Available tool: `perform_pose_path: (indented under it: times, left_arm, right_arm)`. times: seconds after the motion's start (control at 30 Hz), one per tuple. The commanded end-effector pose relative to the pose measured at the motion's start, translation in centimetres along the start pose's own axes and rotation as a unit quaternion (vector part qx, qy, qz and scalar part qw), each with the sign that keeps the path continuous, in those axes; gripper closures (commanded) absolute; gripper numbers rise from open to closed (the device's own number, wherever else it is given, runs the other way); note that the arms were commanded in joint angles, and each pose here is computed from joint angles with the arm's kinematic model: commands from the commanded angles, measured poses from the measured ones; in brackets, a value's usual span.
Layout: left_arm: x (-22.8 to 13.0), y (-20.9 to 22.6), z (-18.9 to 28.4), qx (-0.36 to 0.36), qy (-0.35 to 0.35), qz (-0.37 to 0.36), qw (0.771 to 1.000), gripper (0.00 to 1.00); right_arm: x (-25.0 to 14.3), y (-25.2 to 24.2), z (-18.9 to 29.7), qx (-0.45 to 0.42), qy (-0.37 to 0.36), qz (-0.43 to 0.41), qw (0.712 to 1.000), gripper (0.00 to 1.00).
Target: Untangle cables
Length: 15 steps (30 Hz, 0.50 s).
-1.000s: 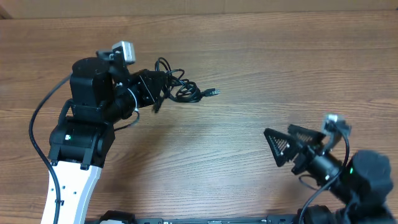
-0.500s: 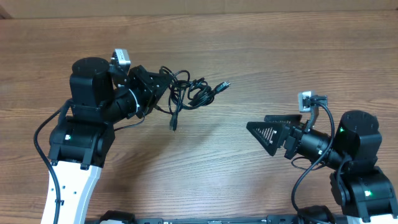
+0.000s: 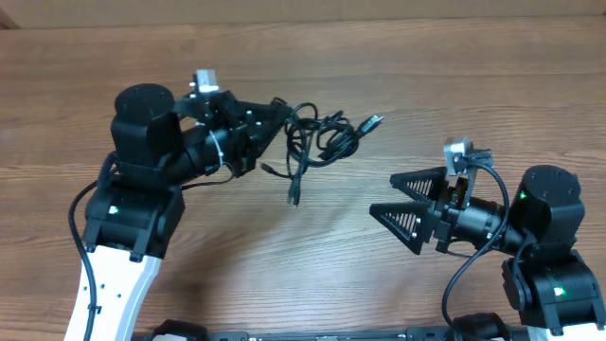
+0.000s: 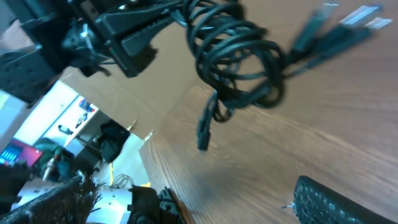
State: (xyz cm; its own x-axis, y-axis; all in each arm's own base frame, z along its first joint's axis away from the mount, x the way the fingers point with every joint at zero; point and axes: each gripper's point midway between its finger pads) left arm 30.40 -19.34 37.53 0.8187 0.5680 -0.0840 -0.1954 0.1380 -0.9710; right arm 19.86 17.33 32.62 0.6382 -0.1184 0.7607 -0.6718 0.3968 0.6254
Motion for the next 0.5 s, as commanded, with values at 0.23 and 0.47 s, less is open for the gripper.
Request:
perform_pose_path:
  times: [0.23, 0.47]
  left_arm:
    - [-5.2, -3.7, -0.5, -0.053, 0.079, -0.011, 0.995, 0.96]
    - [-5.5, -3.6, -0.6, -0.051, 0.084, -0.011, 0.995, 0.96]
  right_arm:
    - [1.0, -0.6, -1.0, 0.023, 0.005, 0.045, 0.999, 0.0]
    - [1.4, -0.1, -1.8, 0.082, 0.015, 0.096, 0.992, 0.0]
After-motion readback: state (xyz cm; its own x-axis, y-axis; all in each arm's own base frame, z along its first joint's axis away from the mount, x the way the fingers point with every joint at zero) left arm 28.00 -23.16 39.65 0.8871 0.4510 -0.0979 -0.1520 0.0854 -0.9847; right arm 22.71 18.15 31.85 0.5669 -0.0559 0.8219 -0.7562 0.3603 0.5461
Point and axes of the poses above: each gripper's point midway between its finger pads, its own z axis back along the fingers, its own y axis along the line the jaws close on, x = y × z, and after that the axes turned 1 degree about -z, right-handed
